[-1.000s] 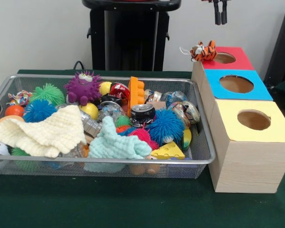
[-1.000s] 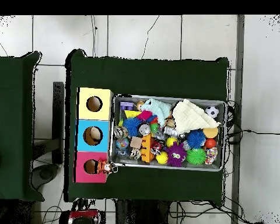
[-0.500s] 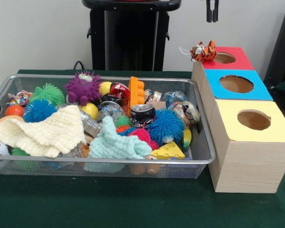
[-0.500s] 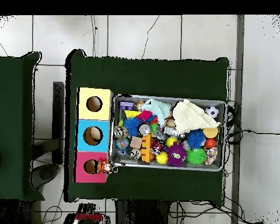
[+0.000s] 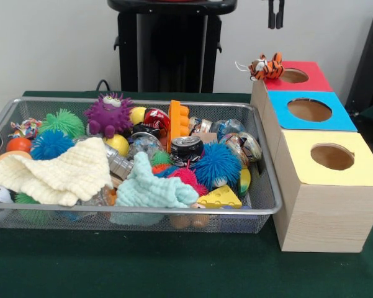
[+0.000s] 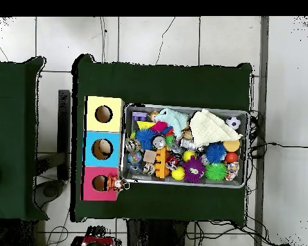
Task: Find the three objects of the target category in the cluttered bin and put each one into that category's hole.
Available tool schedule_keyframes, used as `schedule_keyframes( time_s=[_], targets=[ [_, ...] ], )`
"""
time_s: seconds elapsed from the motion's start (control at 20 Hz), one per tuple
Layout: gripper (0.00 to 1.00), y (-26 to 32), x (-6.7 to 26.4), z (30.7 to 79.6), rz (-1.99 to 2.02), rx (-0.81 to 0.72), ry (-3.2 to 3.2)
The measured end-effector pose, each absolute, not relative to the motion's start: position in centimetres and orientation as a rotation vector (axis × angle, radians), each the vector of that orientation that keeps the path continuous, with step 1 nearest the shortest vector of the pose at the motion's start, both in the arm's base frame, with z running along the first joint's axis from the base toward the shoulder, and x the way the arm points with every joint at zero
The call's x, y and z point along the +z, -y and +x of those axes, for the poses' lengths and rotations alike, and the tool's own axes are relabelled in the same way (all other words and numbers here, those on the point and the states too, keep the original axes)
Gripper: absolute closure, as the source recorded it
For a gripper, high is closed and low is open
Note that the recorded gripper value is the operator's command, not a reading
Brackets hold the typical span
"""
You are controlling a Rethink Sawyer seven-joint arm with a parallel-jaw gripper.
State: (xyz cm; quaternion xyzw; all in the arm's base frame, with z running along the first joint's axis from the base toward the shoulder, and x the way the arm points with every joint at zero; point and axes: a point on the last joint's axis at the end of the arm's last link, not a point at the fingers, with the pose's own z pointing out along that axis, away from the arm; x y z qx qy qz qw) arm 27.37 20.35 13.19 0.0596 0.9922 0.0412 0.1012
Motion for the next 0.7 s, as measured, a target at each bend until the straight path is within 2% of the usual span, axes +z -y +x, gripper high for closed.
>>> schedule_keyframes(
  time_s=[0.7],
  targets=[
    [1.0, -17.2, 11.7, 26.9, 0.3, 0.013, -2.991]
  ],
)
